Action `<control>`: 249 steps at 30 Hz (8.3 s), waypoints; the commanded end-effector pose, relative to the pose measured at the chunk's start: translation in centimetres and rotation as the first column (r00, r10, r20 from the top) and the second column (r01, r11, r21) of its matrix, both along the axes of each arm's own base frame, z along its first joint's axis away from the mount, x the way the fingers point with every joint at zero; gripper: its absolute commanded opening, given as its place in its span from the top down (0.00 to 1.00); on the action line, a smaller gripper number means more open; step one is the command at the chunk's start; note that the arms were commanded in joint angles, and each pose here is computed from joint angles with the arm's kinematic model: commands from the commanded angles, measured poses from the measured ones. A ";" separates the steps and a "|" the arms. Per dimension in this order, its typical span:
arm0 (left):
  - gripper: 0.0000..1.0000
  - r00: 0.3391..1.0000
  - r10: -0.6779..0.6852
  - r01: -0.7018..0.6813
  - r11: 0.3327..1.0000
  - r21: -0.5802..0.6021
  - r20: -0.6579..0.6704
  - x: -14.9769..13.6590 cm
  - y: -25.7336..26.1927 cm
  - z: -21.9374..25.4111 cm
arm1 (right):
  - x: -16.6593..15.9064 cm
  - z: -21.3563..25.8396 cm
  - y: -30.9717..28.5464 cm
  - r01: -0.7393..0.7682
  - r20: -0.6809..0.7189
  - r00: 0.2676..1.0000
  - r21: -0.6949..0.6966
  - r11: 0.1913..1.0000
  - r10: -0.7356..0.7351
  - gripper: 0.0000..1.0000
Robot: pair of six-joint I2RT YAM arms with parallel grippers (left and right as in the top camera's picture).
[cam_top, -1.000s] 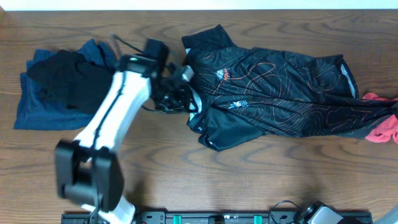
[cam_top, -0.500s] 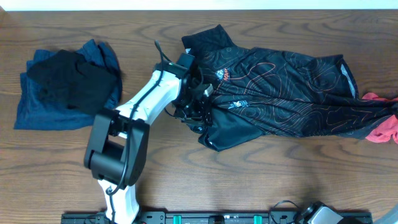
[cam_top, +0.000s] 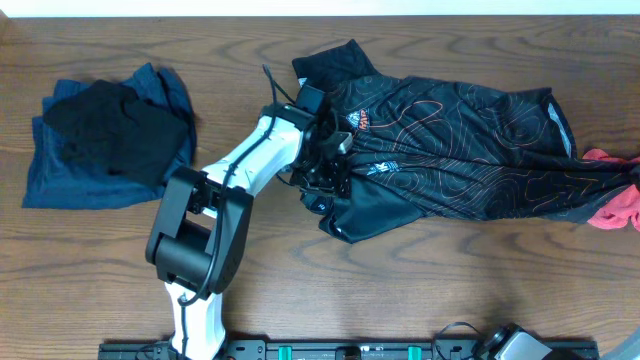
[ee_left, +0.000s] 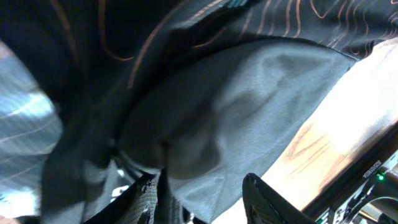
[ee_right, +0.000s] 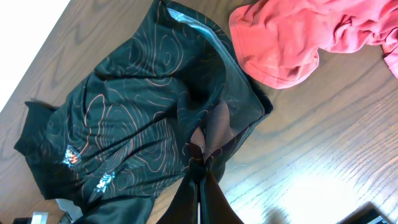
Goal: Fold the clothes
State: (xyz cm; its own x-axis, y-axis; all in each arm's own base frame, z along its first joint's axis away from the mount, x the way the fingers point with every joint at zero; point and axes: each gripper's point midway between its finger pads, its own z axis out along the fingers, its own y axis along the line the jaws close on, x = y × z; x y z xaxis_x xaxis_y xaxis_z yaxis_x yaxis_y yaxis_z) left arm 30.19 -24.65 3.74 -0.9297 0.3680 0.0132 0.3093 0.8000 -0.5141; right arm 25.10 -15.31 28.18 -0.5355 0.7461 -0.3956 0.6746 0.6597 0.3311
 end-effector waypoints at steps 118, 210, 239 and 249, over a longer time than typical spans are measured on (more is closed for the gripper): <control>0.39 0.964 0.254 -0.251 0.967 0.043 -0.073 -9.1 4.7 -1.2 | -0.4 -0.1 -0.2 -0.002 -0.021 1.000 -0.009 1.000 0.002 0.99; 0.94 0.594 0.567 -0.324 0.818 -0.475 0.571 -2.3 10.9 30.7 | -1.0 2.8 1.9 -0.037 0.092 0.995 -0.022 0.999 0.039 0.99; 0.94 0.220 0.543 -0.355 0.818 -0.452 0.810 -1.2 17.6 44.7 | -0.3 16.4 1.4 0.029 0.388 0.918 -0.262 0.965 0.078 0.99; 0.94 0.465 0.523 -0.420 0.840 -0.343 0.714 14.2 15.7 33.1 | 11.2 7.2 -0.5 -0.197 0.228 0.950 -0.098 0.976 0.214 0.99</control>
